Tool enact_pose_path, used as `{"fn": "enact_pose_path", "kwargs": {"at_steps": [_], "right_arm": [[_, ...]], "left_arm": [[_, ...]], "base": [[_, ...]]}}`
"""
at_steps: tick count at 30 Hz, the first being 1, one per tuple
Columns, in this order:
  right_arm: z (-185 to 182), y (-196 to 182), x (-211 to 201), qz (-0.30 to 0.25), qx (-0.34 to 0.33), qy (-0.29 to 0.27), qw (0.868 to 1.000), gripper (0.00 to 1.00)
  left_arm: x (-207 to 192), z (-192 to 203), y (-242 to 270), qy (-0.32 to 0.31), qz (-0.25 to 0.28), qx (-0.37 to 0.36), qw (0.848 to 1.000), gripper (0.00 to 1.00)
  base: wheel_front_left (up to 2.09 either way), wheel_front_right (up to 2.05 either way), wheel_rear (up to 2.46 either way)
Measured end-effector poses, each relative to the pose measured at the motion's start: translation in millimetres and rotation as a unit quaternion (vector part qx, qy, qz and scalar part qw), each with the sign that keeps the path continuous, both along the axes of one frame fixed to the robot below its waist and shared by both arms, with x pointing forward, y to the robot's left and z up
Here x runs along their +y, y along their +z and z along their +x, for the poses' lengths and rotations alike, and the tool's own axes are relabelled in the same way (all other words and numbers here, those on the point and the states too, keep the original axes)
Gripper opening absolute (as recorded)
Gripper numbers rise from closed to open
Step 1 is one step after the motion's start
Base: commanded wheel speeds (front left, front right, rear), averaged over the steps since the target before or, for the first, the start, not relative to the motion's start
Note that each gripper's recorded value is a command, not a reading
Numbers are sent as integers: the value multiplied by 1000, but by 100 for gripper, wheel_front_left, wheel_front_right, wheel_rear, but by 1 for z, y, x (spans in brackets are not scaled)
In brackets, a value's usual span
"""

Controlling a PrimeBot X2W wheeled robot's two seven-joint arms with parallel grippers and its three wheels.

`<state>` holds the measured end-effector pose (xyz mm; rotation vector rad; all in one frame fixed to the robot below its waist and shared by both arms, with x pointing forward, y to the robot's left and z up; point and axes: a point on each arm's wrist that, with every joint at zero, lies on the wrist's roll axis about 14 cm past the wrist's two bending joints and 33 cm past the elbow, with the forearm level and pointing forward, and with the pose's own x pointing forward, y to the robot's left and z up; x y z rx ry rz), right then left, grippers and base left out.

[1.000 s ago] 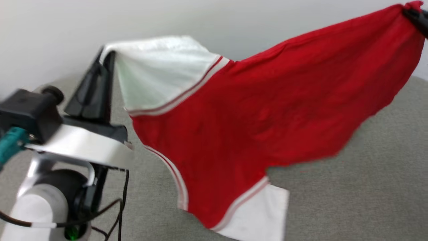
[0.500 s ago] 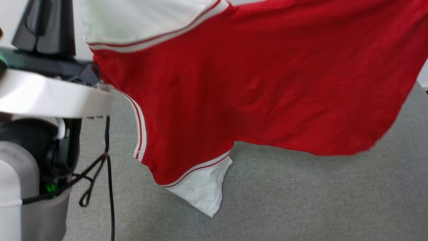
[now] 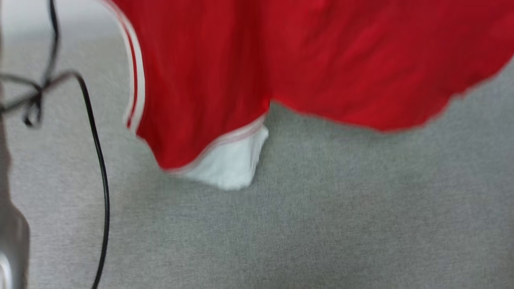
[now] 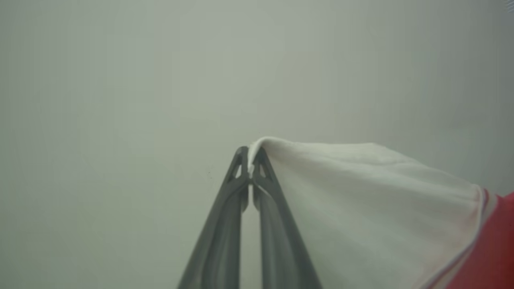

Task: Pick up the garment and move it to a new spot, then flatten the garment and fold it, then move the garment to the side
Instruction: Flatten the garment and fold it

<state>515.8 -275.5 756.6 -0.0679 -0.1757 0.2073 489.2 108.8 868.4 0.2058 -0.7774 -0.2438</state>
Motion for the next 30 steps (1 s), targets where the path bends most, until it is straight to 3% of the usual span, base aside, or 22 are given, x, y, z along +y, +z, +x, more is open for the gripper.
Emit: {"fn": "enact_pose_path", "kwargs": {"at_steps": [7,17,23,30], "right_arm": [[63,-15,-12,3,-15,-24,1000,0],[157,-58,-2,19,-22,-35,999,0],[194,-85,15,36,-31,-27,998,0],[212,-140,43,57,2,0,998,0]], "left_arm": [[-4,83,-6,28,38,5,999,0],[0,185,-33,75,44,6,996,0],[17,221,-48,102,17,-2,995,0],[26,247,-103,104,20,43,993,0]], "base": [[0,0,0],[0,0,0],[0,0,0],[0,0,0]]}}
